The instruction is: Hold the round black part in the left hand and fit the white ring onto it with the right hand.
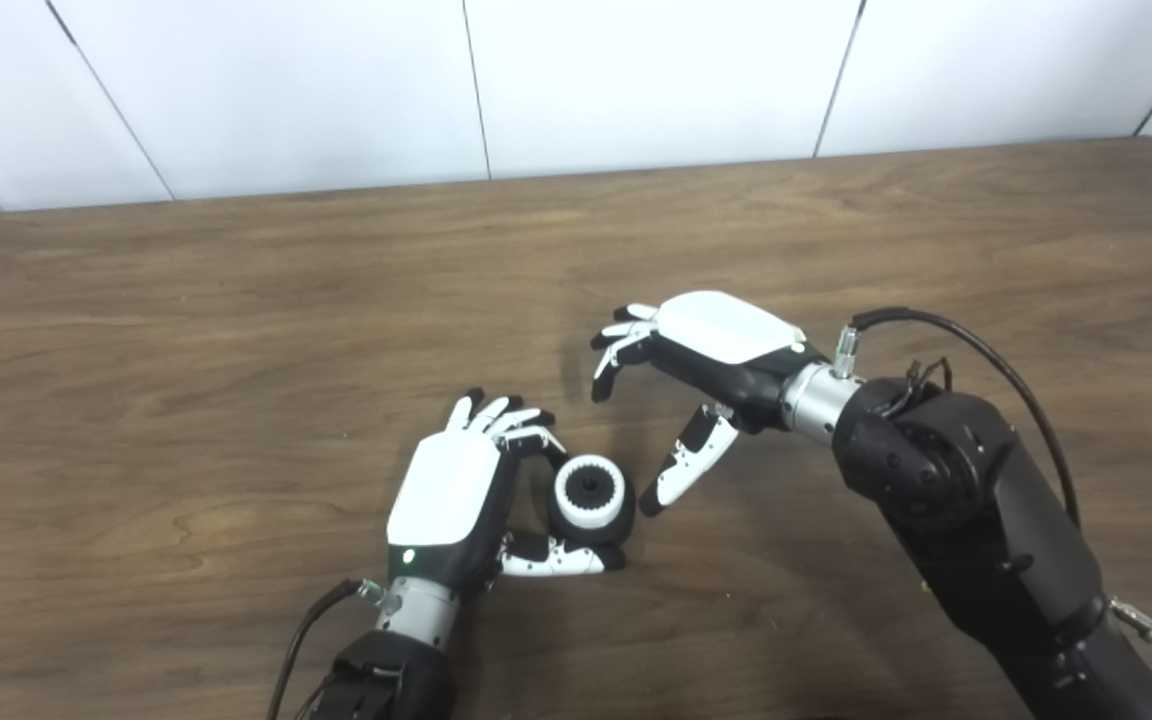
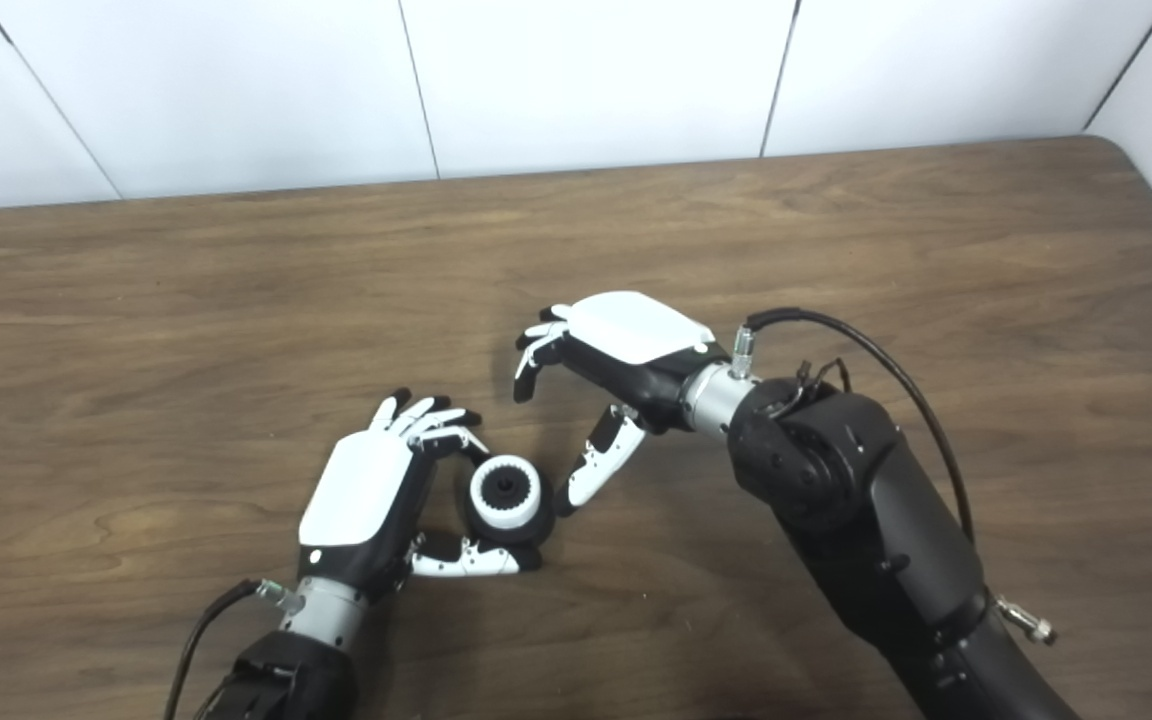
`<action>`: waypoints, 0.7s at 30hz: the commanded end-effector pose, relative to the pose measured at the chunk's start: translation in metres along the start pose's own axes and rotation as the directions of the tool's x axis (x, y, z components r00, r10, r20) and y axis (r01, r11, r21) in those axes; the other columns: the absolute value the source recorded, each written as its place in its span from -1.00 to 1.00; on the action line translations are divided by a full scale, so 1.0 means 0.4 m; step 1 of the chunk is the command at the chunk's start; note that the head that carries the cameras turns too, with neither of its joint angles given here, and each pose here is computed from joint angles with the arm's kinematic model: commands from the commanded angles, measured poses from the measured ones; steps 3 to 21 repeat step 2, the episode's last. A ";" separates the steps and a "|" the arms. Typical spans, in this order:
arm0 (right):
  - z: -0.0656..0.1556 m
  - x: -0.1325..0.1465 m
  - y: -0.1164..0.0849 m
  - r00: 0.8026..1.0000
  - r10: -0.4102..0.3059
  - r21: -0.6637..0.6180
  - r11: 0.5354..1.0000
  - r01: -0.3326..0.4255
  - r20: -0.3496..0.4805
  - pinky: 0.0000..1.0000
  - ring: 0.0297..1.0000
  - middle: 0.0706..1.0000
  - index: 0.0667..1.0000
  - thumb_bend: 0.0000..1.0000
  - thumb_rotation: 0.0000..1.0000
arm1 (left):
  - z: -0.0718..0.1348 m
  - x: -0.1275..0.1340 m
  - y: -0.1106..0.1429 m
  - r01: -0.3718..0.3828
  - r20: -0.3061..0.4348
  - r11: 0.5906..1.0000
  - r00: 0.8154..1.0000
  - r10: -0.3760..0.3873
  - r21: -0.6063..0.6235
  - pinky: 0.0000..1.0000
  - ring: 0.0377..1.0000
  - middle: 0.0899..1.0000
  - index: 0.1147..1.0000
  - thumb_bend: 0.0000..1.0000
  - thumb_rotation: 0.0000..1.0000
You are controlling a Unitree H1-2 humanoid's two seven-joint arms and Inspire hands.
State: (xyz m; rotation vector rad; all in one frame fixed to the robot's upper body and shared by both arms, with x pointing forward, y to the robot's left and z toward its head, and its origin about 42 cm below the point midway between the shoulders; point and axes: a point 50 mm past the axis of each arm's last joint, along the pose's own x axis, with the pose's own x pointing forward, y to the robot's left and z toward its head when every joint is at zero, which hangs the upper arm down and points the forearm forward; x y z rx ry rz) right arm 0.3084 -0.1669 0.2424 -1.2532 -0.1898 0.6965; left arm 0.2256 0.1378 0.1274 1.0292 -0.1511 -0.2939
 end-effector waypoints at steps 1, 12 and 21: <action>0.012 -0.010 -0.051 0.997 -0.074 -0.031 0.997 0.075 0.027 0.88 0.93 0.78 0.34 1.00 -0.35 | -0.014 -0.001 -0.012 0.071 -0.054 0.997 0.996 -0.071 -0.004 1.00 0.81 0.66 0.54 0.74 -0.52; 0.012 -0.010 -0.050 0.997 -0.076 -0.031 0.997 0.077 0.026 0.88 0.93 0.77 0.34 1.00 -0.36 | -0.015 0.000 -0.009 0.074 -0.060 0.997 0.995 -0.074 -0.010 1.00 0.81 0.67 0.60 0.78 -0.48; 0.012 -0.010 -0.050 0.997 -0.076 -0.031 0.997 0.077 0.026 0.88 0.93 0.77 0.34 1.00 -0.36 | -0.015 0.000 -0.009 0.074 -0.060 0.997 0.995 -0.074 -0.010 1.00 0.81 0.67 0.60 0.78 -0.48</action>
